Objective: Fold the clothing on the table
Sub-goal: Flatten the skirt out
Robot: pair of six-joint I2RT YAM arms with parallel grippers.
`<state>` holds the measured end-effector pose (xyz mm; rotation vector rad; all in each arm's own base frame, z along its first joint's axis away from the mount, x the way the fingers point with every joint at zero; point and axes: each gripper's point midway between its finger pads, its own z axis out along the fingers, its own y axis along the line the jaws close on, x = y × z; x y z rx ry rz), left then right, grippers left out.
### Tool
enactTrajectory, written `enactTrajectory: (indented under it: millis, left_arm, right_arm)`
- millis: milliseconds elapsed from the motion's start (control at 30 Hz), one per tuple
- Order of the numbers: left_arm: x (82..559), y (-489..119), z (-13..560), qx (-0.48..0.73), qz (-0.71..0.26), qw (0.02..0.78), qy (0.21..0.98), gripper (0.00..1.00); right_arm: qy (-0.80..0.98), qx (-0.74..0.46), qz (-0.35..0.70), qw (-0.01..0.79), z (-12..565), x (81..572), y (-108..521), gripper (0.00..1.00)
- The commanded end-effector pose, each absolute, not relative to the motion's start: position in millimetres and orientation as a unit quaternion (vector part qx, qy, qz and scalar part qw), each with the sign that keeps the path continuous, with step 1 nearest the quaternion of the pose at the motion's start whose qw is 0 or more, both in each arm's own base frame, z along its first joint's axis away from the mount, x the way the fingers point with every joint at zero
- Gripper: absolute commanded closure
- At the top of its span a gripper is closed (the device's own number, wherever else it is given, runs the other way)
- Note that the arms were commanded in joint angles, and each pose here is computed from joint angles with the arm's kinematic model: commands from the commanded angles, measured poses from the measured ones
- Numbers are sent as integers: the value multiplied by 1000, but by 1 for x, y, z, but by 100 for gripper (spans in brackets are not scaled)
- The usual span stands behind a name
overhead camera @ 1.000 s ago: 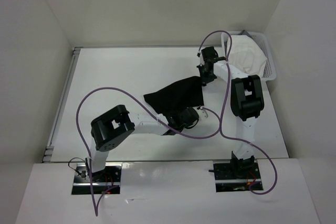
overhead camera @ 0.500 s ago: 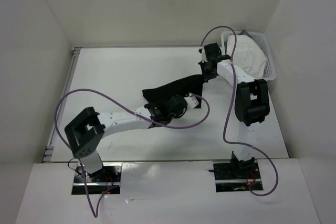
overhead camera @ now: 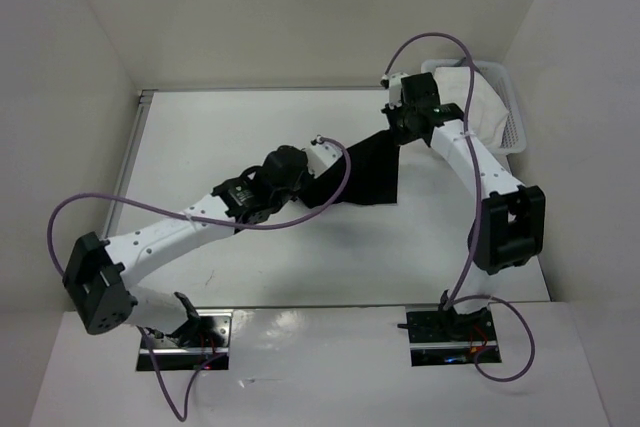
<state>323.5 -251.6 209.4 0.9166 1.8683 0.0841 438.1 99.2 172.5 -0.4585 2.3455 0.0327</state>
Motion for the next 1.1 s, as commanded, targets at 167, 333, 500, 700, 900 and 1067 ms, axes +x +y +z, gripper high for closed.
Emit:
enactTrajectory:
  millis: [167, 333, 500, 700, 900, 1067]
  left_arm:
    - [310, -220, 272, 365, 12, 567, 739, 93]
    - [298, -191, 296, 345, 6, 600, 721, 93]
    - [280, -163, 326, 335, -12, 633, 698, 93]
    - [262, -136, 349, 328, -14, 662, 674, 93]
    - [242, -129, 357, 339, -39, 670, 659, 90]
    - [245, -144, 303, 374, -60, 618, 689, 88]
  right_arm:
    - [857, -241, 54, 452, 260, 397, 126, 100]
    - [823, -269, 68, 496, 297, 365, 131, 100]
    - [790, -304, 84, 526, 319, 333, 139, 100]
    - [756, -353, 125, 536, 330, 288, 149, 100]
    - [735, -395, 168, 526, 324, 255, 159, 100]
    - [763, -408, 174, 470, 277, 265, 169, 100]
